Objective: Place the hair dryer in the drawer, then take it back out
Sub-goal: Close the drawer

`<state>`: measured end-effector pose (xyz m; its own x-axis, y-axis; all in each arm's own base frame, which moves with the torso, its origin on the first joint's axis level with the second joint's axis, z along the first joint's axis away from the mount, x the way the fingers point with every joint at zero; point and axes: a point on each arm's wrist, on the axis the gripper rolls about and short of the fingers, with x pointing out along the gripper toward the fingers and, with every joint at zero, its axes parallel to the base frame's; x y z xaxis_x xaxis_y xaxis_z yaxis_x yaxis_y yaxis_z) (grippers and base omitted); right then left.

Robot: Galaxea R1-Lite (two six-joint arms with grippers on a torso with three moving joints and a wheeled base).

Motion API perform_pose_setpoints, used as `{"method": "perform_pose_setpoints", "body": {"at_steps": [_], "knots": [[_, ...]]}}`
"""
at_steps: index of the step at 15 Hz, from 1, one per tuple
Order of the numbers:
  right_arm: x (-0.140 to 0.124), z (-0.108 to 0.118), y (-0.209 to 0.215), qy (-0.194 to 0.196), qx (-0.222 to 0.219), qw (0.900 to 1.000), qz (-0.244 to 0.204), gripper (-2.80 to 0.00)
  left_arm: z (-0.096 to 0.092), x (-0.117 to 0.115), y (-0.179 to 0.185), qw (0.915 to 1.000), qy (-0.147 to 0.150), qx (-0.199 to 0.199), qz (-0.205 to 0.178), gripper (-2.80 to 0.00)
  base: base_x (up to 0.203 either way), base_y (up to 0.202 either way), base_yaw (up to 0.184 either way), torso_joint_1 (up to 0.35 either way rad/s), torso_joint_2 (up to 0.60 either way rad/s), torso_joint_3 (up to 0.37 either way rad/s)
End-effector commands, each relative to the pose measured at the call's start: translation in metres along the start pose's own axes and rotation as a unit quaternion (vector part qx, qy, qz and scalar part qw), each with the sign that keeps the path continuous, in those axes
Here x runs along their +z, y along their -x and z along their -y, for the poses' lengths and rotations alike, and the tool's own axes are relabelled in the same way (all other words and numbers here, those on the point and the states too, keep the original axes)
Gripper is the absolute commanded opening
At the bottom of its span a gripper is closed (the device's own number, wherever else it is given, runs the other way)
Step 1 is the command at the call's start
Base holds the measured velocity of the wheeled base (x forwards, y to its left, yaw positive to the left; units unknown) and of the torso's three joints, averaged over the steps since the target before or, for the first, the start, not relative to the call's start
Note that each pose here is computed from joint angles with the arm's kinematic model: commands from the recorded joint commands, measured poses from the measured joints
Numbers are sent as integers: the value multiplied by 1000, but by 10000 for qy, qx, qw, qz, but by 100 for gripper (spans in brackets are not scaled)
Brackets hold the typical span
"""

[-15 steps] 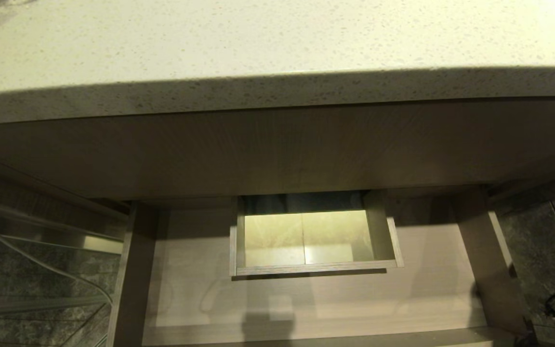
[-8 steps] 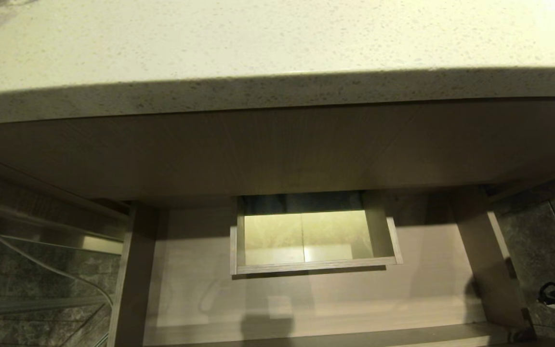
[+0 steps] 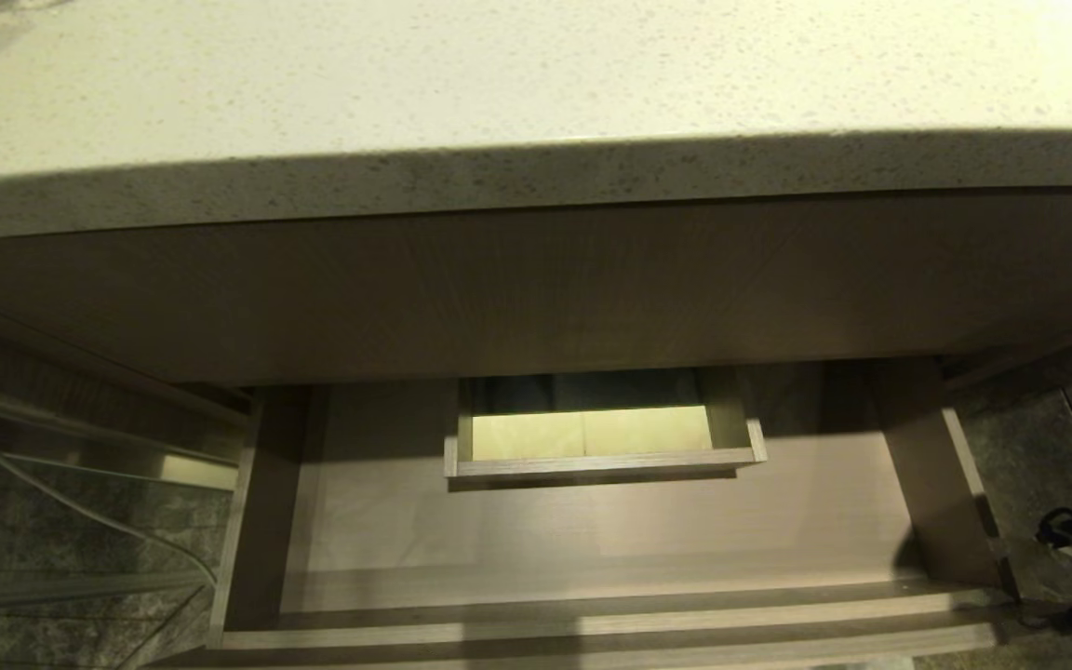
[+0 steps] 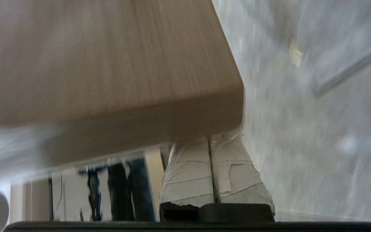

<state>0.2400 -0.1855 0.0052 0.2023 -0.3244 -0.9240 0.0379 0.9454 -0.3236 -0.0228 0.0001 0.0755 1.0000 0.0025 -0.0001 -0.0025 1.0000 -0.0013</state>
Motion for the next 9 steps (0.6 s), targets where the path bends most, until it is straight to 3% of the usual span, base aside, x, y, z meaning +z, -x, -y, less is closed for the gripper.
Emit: {"method": "perform_pose_setpoints", "body": {"at_steps": [1, 4, 9], "knots": [[3, 3, 8, -3, -108, 9998, 147, -280, 0, 0, 0, 10000, 1, 3, 1, -280, 0, 0, 0, 0, 0, 0], [17, 10, 19, 8, -254, 9969, 742, -280, 0, 0, 0, 10000, 0, 3, 1, -280, 0, 0, 0, 0, 0, 0], [32, 12, 42, 28, -475, 9903, 1302, -280, 0, 0, 0, 10000, -6, 3, 1, -280, 0, 0, 0, 0, 0, 0]]}}
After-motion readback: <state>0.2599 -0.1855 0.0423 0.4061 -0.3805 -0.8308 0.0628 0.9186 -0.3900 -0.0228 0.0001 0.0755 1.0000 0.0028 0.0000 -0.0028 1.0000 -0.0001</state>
